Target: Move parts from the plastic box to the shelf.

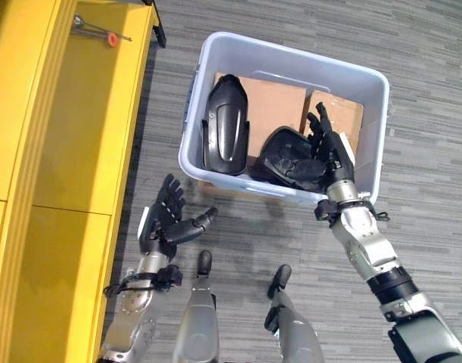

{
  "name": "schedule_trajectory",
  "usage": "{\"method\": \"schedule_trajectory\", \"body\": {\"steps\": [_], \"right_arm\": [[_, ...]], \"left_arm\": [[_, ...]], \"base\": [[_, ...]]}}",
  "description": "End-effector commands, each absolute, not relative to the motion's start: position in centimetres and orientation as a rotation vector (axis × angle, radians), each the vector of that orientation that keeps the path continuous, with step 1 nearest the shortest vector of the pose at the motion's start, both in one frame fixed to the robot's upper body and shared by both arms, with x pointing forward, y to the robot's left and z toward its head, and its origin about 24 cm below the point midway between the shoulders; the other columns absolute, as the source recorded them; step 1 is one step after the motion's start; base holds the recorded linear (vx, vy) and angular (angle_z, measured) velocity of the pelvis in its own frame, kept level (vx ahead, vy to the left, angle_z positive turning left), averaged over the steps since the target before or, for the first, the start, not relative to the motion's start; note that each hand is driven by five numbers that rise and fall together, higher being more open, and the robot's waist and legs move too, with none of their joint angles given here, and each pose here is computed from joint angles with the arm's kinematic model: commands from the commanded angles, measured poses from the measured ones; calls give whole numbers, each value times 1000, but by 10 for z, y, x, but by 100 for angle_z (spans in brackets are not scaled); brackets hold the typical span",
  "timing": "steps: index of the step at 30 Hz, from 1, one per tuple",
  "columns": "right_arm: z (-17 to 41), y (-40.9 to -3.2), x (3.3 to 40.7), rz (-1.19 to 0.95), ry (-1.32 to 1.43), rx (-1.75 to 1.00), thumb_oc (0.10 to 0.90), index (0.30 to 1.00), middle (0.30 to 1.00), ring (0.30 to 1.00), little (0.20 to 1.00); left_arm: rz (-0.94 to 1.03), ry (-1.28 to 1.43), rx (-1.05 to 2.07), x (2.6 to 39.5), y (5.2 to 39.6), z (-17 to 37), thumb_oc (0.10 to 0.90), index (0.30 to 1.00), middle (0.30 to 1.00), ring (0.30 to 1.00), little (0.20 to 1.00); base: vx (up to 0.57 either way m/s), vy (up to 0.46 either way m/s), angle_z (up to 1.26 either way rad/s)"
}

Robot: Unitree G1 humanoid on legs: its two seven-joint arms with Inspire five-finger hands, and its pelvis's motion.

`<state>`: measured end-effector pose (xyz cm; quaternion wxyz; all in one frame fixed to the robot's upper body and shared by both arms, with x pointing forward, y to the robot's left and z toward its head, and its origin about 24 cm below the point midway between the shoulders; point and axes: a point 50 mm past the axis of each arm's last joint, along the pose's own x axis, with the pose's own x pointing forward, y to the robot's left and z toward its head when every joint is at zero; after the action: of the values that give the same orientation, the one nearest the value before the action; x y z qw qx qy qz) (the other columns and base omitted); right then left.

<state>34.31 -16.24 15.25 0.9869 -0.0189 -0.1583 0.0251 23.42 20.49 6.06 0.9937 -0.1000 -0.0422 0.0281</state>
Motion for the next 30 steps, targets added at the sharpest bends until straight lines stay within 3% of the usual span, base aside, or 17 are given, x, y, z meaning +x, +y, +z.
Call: {"method": "schedule_trajectory", "body": {"steps": [1,19,30], "right_arm": [[225,-180,346,-24,-608,-123,900,1000,1000,1000,1000],[224,-244,363,-245,-481,-369,900,1000,1000,1000,1000],[219,-254,377,-277,-389,-407,900,1000,1000,1000,1000]], "left_arm": [[-28,-300,-204,230,200,104,900,1000,1000,1000,1000],[-44,-307,-216,234,195,103,900,1000,1000,1000,1000],[-53,-331,-225,239,190,106,900,1000,1000,1000,1000]], "base": [[0,0,0],[0,0,0],[1,-3,-1]]}}
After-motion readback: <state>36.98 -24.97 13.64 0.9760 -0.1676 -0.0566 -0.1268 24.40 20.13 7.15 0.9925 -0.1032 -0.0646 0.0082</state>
